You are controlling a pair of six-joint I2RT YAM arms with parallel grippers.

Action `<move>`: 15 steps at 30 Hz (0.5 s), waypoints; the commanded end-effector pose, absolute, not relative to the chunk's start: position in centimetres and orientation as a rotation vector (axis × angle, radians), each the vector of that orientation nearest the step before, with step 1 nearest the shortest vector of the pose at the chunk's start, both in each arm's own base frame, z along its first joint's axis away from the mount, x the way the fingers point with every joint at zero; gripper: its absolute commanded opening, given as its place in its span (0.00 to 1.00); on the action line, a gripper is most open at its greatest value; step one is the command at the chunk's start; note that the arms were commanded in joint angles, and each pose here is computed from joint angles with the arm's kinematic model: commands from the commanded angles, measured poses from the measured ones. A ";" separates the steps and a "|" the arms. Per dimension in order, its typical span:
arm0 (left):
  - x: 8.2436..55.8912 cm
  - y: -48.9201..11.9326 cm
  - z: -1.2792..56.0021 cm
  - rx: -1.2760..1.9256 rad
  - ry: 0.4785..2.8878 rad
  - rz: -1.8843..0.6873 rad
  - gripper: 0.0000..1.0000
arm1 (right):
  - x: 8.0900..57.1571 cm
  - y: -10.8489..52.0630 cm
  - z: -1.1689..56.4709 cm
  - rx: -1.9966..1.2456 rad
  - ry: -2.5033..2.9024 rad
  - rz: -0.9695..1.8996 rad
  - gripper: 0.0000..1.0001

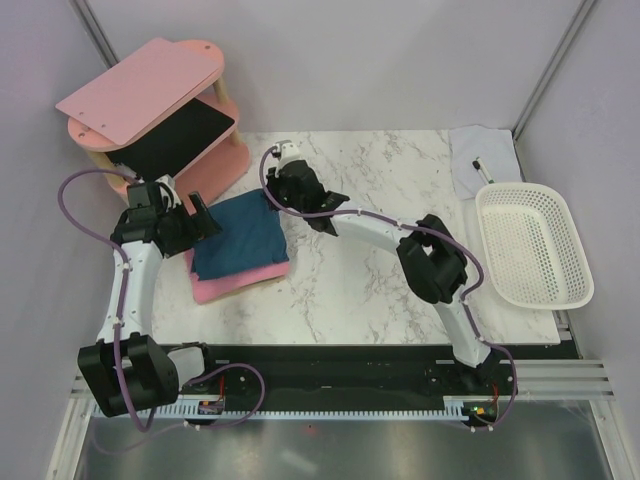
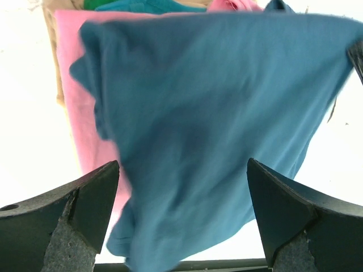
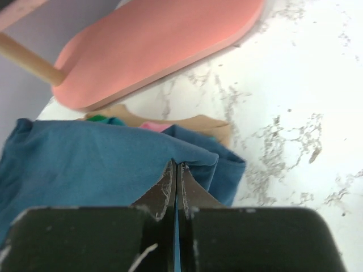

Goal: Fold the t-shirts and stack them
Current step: Neatly place the folded tshirt to the corner

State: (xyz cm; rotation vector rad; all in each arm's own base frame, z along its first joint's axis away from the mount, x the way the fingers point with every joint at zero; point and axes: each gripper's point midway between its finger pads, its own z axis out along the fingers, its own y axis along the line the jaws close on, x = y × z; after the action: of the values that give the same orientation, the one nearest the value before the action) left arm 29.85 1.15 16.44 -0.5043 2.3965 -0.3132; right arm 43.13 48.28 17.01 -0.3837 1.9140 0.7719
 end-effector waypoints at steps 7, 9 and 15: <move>29.7 0.1 19.4 -0.383 2.288 -0.364 1.00 | 46.4 48.0 16.3 -0.353 1.887 0.732 0.62; 29.6 -0.1 20.3 -0.372 2.259 -0.373 1.00 | 45.8 46.6 17.1 -0.322 1.874 0.710 0.78; 29.3 -1.5 23.5 -0.312 2.162 -0.454 0.97 | 44.3 42.2 21.2 -0.242 1.801 0.639 0.98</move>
State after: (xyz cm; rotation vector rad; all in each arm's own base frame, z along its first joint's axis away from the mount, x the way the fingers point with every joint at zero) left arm 28.68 -0.16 20.13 -0.4238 2.2691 -0.3752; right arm 44.50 44.32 12.11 -0.3386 1.9933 0.6270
